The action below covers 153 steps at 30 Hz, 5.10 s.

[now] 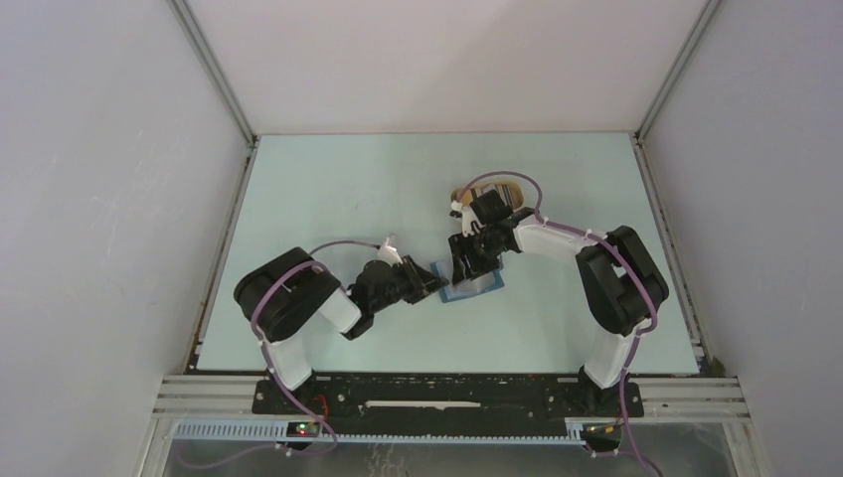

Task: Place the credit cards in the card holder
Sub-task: Turn over the card slot in the card holder.

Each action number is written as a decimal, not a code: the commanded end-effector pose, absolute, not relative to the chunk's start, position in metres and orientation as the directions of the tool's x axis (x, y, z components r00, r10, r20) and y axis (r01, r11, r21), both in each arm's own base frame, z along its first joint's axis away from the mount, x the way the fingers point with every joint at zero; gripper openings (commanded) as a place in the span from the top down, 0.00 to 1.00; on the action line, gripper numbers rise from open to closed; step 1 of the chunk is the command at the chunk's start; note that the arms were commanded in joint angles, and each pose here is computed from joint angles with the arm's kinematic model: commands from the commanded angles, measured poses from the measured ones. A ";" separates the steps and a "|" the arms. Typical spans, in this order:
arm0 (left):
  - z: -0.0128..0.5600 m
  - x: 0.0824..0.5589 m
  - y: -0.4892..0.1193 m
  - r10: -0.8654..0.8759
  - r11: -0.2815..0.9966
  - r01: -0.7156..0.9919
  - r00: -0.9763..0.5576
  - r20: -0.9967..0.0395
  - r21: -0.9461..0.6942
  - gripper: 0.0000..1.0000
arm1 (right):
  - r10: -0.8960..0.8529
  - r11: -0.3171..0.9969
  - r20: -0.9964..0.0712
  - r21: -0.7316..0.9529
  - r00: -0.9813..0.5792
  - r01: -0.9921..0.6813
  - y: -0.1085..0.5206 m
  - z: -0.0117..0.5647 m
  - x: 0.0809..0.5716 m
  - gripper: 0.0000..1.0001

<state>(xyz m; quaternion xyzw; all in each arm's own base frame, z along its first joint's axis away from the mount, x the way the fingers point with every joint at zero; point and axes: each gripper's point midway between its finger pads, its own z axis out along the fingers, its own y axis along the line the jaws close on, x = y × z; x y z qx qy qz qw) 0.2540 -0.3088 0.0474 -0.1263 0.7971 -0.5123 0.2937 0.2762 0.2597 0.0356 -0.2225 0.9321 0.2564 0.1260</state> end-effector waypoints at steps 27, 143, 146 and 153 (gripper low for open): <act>0.094 0.278 -0.342 -0.510 0.287 0.201 -0.796 -0.327 -0.937 0.73 | -0.309 0.623 -0.303 0.651 -0.901 -0.433 0.260 0.071 0.273 0.28; 0.088 0.272 -0.354 -0.361 0.160 0.144 -0.912 -0.194 -0.976 0.89 | -0.406 0.599 -0.220 0.669 -0.887 -0.440 0.197 0.044 0.287 0.53; 0.090 0.271 -0.356 -0.363 0.141 0.148 -0.912 -0.190 -0.979 0.88 | -0.402 0.609 -0.198 0.671 -0.894 -0.422 0.197 0.038 0.286 0.52; 0.093 0.269 -0.360 -0.366 0.114 0.155 -0.912 -0.186 -0.981 0.74 | -0.394 0.594 -0.156 0.708 -0.906 -0.381 0.201 0.034 0.281 0.53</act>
